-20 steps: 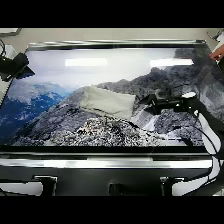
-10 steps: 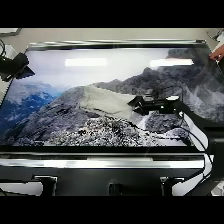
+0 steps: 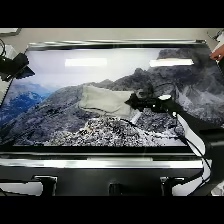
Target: Fold the clothes and pants, and hang the long-sleeved shirts on hangers.
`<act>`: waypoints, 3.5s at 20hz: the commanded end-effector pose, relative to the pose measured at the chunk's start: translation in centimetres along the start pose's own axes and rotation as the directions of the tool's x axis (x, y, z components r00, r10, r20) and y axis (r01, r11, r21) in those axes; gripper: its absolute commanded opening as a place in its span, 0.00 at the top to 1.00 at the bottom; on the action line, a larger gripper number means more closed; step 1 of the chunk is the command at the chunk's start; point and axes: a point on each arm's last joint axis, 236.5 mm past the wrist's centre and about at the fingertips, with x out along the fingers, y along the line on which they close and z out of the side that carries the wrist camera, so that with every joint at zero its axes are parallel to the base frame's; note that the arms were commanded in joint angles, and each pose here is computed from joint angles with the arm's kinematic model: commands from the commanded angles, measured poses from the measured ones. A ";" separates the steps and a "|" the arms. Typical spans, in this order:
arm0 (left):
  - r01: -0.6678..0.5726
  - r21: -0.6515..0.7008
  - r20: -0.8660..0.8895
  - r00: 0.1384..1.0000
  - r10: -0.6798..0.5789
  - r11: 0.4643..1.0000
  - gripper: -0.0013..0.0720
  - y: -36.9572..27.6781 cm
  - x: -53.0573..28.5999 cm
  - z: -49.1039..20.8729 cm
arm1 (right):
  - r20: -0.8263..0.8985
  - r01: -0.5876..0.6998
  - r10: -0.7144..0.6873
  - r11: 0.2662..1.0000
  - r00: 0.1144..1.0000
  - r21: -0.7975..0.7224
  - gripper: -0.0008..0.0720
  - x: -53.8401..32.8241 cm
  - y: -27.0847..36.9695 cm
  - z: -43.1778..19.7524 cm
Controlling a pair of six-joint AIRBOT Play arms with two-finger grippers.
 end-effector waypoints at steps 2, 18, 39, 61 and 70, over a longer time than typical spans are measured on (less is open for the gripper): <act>-0.005 0.011 -0.016 1.000 0.005 1.000 0.96 0.2 0.0 -0.4 | 0.172 0.019 -0.015 1.000 0.985 -0.022 0.95 -3.4 3.8 6.5; -0.009 0.013 -0.031 0.999 0.009 1.000 0.96 0.3 0.0 -0.7 | 0.689 0.339 -0.451 0.891 0.568 0.303 0.95 -41.8 -13.7 27.1; -0.008 -0.019 -0.031 0.999 0.008 1.000 0.96 0.2 0.0 -0.7 | -0.319 0.670 -0.846 0.060 0.428 0.740 0.95 -54.1 -28.0 -0.6; -0.008 -0.002 -0.031 0.999 0.008 1.000 0.96 0.2 0.0 -0.7 | -0.255 0.669 -0.840 0.161 0.478 0.725 0.62 -54.2 -24.0 -0.4; -0.019 0.260 0.103 0.995 -0.008 0.965 0.96 0.6 -1.6 2.2 | 0.415 0.559 -0.433 0.788 0.800 -0.257 0.95 -33.4 0.8 16.6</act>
